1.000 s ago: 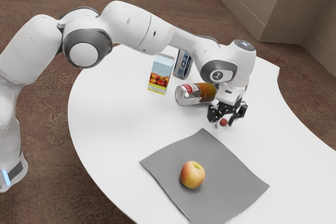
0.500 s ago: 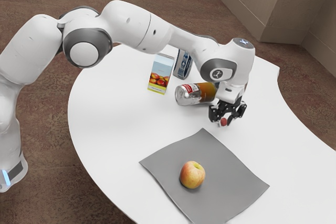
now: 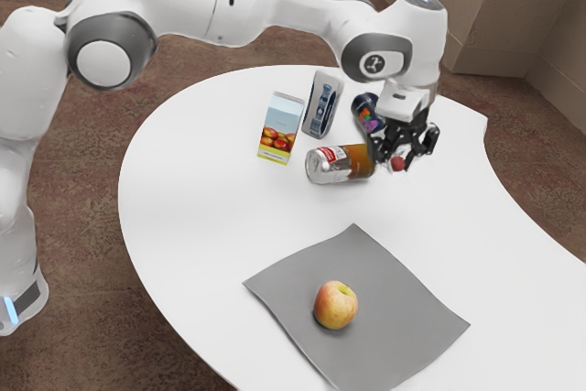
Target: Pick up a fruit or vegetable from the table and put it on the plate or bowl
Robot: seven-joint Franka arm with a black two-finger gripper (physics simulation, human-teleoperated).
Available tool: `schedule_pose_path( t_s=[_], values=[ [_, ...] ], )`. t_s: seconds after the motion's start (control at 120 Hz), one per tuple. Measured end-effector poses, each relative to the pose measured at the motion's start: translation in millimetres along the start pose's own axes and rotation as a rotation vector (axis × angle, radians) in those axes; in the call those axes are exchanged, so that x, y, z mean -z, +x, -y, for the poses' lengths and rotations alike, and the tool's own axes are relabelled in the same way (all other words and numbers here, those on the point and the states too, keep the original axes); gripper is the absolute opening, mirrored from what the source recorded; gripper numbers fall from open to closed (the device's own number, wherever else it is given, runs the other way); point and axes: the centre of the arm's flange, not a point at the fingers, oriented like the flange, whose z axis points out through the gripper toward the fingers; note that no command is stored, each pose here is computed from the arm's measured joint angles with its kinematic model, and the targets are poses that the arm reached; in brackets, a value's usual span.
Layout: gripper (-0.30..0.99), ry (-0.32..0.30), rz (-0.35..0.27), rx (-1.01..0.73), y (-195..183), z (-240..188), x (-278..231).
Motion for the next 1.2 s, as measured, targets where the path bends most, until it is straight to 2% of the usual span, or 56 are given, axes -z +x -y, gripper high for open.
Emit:
schedule_pose_path(
  t_s=[0.05,0.117,0.192,0.325,0.408,0.558,0.775,1.2],
  values=[
    [0.15,0.013,0.004,-0.003,-0.7,-21.0,34.6],
    [0.16,0.024,0.012,-0.003,-4.5,-71.6,77.4],
    [0.15,-0.024,0.018,-0.013,-1.3,-108.2,72.9],
    [0.14,-0.12,-0.025,-0.161,81.2,-150.7,41.0],
    [0.14,-0.151,-0.043,-0.208,108.9,-165.1,31.7],
    [0.14,-0.178,-0.07,-0.248,138.0,-178.6,24.8],
    [0.14,-0.192,-0.085,-0.245,150.1,-174.5,5.8],
    [0.14,-0.169,-0.081,-0.197,135.9,-158.7,-8.5]
  ],
)
